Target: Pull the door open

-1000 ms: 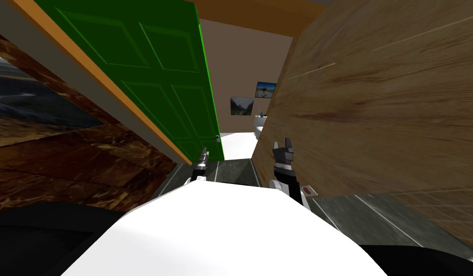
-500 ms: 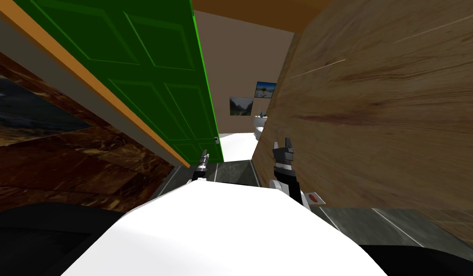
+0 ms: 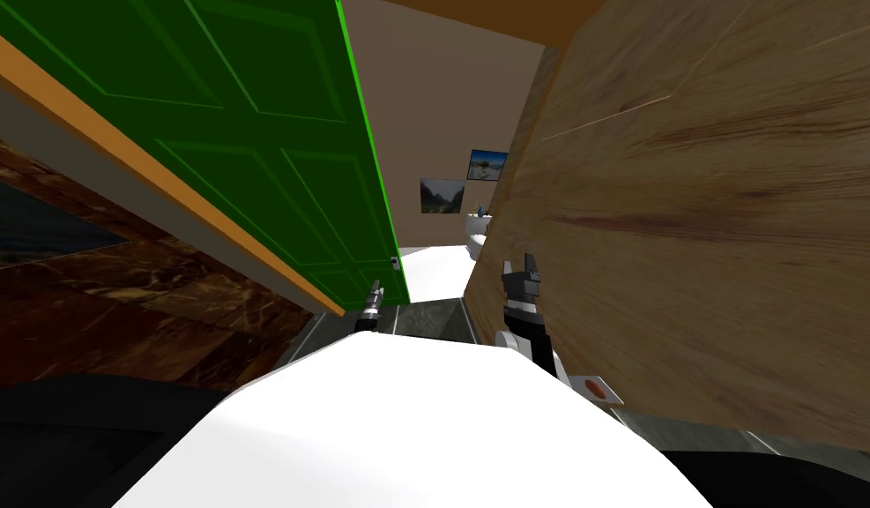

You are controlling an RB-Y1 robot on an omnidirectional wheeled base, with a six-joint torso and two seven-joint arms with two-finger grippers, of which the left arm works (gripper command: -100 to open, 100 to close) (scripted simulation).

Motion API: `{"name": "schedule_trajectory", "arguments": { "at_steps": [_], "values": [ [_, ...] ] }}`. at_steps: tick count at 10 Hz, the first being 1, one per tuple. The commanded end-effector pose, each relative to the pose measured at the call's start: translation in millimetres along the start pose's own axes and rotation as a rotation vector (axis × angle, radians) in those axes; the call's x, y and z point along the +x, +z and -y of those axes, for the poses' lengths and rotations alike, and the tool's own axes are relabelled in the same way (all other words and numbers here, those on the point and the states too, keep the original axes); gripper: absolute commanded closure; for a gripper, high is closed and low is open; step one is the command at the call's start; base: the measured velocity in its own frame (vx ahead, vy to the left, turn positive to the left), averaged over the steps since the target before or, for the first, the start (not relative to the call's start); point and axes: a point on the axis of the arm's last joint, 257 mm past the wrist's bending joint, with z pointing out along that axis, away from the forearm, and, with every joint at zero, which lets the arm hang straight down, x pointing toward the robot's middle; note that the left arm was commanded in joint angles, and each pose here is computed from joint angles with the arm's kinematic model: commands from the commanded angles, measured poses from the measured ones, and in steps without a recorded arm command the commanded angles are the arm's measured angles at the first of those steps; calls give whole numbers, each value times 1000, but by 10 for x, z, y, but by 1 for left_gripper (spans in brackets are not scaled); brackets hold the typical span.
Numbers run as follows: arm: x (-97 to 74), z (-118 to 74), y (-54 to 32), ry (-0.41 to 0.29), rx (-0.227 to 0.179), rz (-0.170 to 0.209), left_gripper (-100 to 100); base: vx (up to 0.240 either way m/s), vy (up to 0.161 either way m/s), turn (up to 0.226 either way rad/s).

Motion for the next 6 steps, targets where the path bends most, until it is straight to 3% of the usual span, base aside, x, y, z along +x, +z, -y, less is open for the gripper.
{"name": "schedule_trajectory", "arguments": {
  "at_steps": [1, 6],
  "values": [
    [-26, -131, -61, -12, -25, 9, -100, 144, 30, -34],
    [-90, -386, -177, -32, -71, 27, -100, 106, 17, -22]
  ]
}}
